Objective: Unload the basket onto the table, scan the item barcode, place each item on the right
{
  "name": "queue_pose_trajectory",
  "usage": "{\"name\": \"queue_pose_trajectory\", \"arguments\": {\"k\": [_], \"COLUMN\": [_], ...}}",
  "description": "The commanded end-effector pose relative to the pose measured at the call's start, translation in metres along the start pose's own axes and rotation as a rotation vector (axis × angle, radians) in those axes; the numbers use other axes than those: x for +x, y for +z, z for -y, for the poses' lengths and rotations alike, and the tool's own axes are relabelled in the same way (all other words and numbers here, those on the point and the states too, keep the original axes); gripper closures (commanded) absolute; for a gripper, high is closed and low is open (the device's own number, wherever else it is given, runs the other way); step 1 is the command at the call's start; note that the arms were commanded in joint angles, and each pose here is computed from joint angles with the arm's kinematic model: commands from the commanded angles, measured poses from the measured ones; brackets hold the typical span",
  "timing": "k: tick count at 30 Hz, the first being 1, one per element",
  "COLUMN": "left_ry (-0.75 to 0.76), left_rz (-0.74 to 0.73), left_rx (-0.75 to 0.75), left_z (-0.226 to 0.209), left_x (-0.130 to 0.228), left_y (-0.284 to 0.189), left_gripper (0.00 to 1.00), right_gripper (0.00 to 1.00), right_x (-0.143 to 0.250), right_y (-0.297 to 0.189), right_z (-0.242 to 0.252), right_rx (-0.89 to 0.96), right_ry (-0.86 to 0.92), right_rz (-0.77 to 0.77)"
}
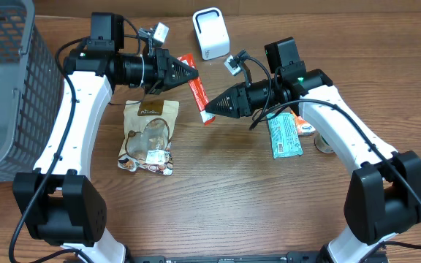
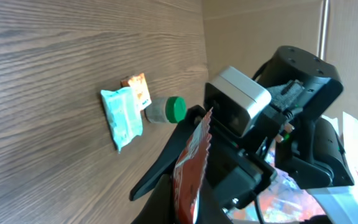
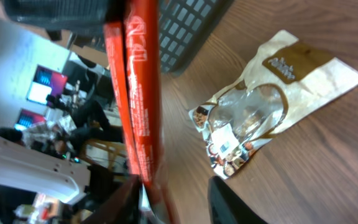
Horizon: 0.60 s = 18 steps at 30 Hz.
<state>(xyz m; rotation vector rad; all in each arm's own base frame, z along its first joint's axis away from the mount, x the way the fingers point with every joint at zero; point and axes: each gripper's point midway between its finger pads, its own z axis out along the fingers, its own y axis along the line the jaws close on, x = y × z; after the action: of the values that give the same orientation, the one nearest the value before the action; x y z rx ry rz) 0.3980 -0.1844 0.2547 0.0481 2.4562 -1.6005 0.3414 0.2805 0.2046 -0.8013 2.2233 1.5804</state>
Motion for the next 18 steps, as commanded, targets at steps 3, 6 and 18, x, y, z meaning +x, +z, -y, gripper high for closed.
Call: {"name": "queue_pose_trajectory", "arguments": {"k": [3, 6, 18], "left_ry": [0.004, 0.007, 0.007], "left_rz": [-0.011, -0.01, -0.009], "left_rx": [0.046, 0.046, 0.045], "left_z": [0.009, 0.009, 0.009], "left_x": [0.001, 0.001, 0.001], "left_y": [-0.002, -0.002, -0.002], "left_gripper": [0.96, 0.96, 0.96], "right_gripper": [0.71, 0.71, 0.85], "right_x": [0.001, 0.007, 0.003], "right_y": [0.001, 0.006, 0.008], "right_z": [-0.017, -0.021, -0.029], "right_rx": [-0.026, -0.038, -0.077], "right_ry": [-0.066, -0.094, -0.131], "right_rz": [-0.011, -0.031, -0.022]}}
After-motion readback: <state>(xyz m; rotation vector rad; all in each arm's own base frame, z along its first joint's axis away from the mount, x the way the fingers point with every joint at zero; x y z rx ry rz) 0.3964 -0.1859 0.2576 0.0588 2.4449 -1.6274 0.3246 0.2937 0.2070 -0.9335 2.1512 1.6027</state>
